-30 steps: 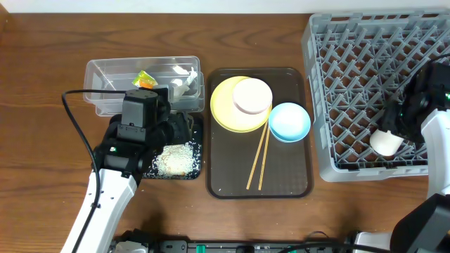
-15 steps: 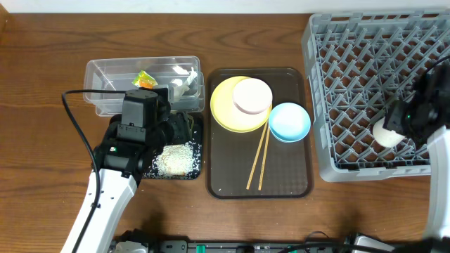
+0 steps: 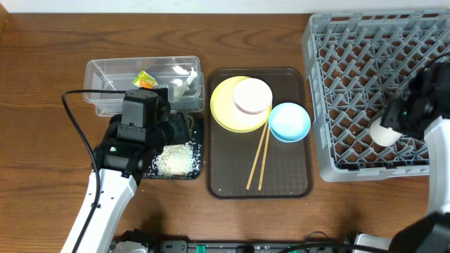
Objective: Sort waste into correct bins and load items into the dishwasher rack
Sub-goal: 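Place the cream cup upside down in the rack with the right gripper, then move the right gripper to the light-blue bowl and grasp its rim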
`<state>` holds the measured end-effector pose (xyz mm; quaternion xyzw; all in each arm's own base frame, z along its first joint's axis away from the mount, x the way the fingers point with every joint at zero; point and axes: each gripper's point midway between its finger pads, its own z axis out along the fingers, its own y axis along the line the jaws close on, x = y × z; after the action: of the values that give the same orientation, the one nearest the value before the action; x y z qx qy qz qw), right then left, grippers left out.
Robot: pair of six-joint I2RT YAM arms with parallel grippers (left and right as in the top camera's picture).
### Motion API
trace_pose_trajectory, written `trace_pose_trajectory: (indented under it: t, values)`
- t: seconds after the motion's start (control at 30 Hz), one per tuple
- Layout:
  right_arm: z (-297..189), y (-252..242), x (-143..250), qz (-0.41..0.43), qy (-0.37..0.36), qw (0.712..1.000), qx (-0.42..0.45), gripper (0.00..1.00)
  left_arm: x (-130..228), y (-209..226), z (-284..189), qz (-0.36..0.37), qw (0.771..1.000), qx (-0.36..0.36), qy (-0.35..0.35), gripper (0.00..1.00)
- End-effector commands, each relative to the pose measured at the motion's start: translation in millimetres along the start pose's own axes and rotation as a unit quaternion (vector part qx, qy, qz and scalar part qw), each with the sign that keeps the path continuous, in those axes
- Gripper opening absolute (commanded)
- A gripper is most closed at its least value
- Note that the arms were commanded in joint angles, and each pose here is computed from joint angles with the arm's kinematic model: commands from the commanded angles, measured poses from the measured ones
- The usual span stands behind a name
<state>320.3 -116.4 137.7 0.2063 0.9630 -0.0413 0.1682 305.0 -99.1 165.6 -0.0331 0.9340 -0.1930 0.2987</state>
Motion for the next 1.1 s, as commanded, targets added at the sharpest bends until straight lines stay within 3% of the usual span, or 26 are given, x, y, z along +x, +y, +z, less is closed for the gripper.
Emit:
trace_pose_trajectory:
  t: [0.0, 0.1, 0.13, 0.17, 0.2, 0.47, 0.57, 0.7, 0.87, 1.07]
  values:
    - [13, -4, 1, 0.009, 0.015, 1.000, 0.009, 0.13, -5, 1, -2, 0.008, 1.000, -0.004, -0.005, 0.56]
    - [21, -2, 3, 0.009, 0.027, 1.000, 0.006, 0.29, -4, 1, -2, 0.007, 1.000, -0.005, -0.004, 0.62]
    - [22, -1, 5, 0.009, 0.031, 0.999, 0.003, 0.43, -4, 1, -2, 0.007, 1.000, -0.005, -0.003, 0.63]
    - [22, 0, 7, 0.008, 0.037, 0.999, -0.001, 0.73, -4, 1, -2, 0.007, 1.000, -0.005, -0.002, 0.65]
    - [21, 1, 9, 0.009, 0.040, 0.999, -0.004, 0.79, -3, 1, -2, 0.007, 1.000, -0.005, -0.002, 0.65]
    - [-2, 16, 5, 0.009, 0.016, 0.999, -0.050, 0.71, -3, 2, -2, 0.007, 1.000, -0.006, 0.000, 0.68]
    - [-31, 49, -4, -0.018, -0.023, 0.989, -0.147, 0.64, 4, 5, -2, 0.004, 1.000, -0.013, 0.012, 0.68]
    - [-75, 101, -9, -0.073, -0.077, 0.960, -0.261, 0.56, 16, 31, -5, -0.002, 0.996, -0.084, 0.031, 0.68]
    - [-93, 152, 6, -0.180, -0.100, 0.937, -0.283, 0.57, 29, 58, -12, -0.023, 0.986, -0.160, 0.048, 0.68]
    - [-64, 201, 30, -0.282, -0.078, 0.927, -0.236, 0.56, 30, 60, -13, -0.028, 0.985, -0.165, 0.048, 0.69]
